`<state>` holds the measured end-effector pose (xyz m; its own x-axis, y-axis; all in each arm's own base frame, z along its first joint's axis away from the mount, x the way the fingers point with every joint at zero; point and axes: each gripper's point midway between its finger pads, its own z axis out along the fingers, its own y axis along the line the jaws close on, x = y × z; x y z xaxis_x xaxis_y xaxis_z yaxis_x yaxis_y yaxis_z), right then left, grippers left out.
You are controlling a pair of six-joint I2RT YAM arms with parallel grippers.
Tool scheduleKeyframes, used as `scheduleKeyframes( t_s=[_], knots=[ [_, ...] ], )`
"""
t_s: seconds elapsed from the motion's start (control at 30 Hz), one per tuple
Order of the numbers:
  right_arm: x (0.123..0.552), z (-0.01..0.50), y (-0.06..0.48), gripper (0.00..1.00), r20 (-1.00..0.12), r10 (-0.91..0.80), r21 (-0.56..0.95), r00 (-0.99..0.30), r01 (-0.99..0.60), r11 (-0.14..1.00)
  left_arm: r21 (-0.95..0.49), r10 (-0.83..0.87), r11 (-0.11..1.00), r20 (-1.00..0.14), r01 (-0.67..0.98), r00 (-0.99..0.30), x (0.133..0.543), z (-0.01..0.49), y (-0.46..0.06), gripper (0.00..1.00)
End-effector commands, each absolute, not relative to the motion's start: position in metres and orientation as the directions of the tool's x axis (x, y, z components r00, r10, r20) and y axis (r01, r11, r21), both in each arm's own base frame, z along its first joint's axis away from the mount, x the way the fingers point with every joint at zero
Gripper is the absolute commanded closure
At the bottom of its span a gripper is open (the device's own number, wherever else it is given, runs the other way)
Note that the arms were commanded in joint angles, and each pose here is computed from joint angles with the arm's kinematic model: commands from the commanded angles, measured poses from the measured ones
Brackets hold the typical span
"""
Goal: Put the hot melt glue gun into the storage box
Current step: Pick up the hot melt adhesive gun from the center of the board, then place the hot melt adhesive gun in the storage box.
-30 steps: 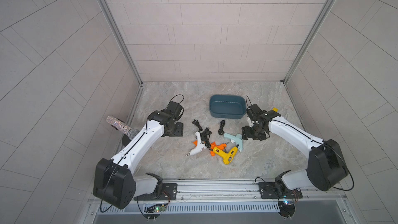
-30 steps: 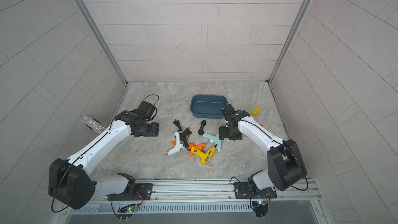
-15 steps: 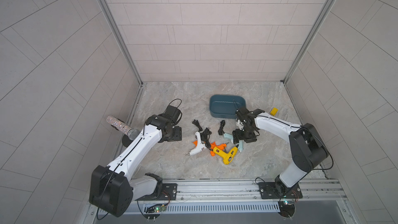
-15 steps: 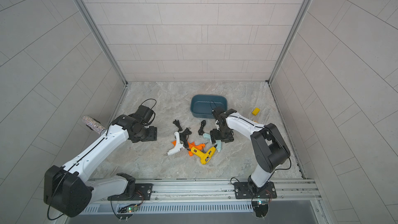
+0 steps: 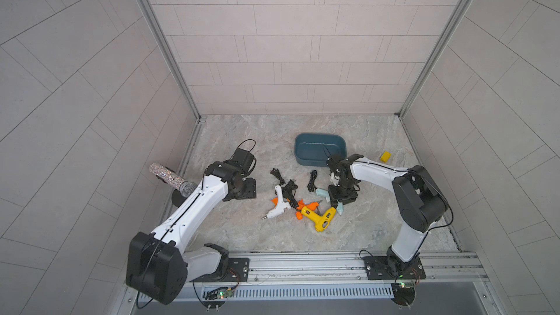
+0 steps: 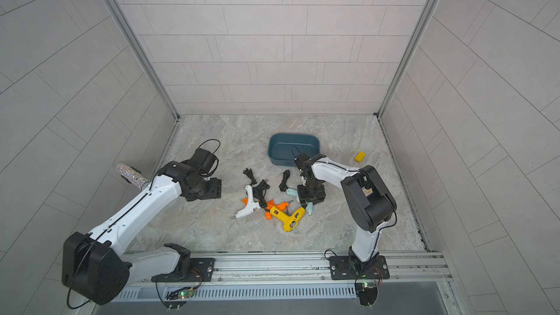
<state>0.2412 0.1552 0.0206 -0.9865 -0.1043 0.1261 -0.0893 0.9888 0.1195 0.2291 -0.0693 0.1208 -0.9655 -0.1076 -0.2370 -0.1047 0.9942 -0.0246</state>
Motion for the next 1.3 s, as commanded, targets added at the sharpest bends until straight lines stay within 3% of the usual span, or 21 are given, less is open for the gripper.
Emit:
scheduleKeyframes(
  t_s=[0.0, 0.07, 0.23, 0.6, 0.8, 1.03, 1.27],
  knots=[
    [0.243, 0.018, 0.151, 0.63, 0.145, -0.115, 0.080, -0.983, -0.105, 0.991, -0.011, -0.098, 0.995, -0.221, -0.098, -0.970, 0.227, 0.117, -0.067, 0.26],
    [0.251, 0.025, 0.154, 0.71, 0.127, -0.120, 0.079, -0.985, -0.111, 0.991, -0.009, -0.095, 0.995, -0.225, -0.096, -0.970, 0.228, 0.118, -0.067, 0.26],
    [0.271, 0.076, 0.152, 0.80, 0.009, -0.142, 0.060, -0.990, -0.142, 0.988, -0.009, -0.091, 0.996, -0.236, -0.092, -0.967, 0.229, 0.121, -0.067, 0.25],
    [0.281, 0.180, 0.138, 0.90, -0.249, -0.170, 0.034, -0.954, -0.184, 0.982, 0.022, -0.071, 0.997, -0.262, -0.080, -0.962, 0.238, 0.125, -0.064, 0.25],
    [0.334, 0.231, 0.132, 0.91, -0.443, -0.201, -0.055, -0.874, -0.198, 0.979, 0.027, -0.058, 0.997, -0.274, -0.068, -0.960, 0.249, 0.127, -0.067, 0.24],
    [0.415, 0.219, 0.130, 0.92, -0.434, -0.228, -0.175, -0.871, -0.167, 0.970, 0.013, -0.015, 1.000, -0.258, -0.019, -0.966, 0.261, 0.127, -0.082, 0.24],
    [0.449, 0.156, 0.144, 0.95, -0.334, -0.268, -0.197, -0.904, -0.211, 0.957, 0.059, 0.065, 0.997, -0.262, 0.051, -0.963, 0.263, 0.132, -0.088, 0.24]
  ],
)
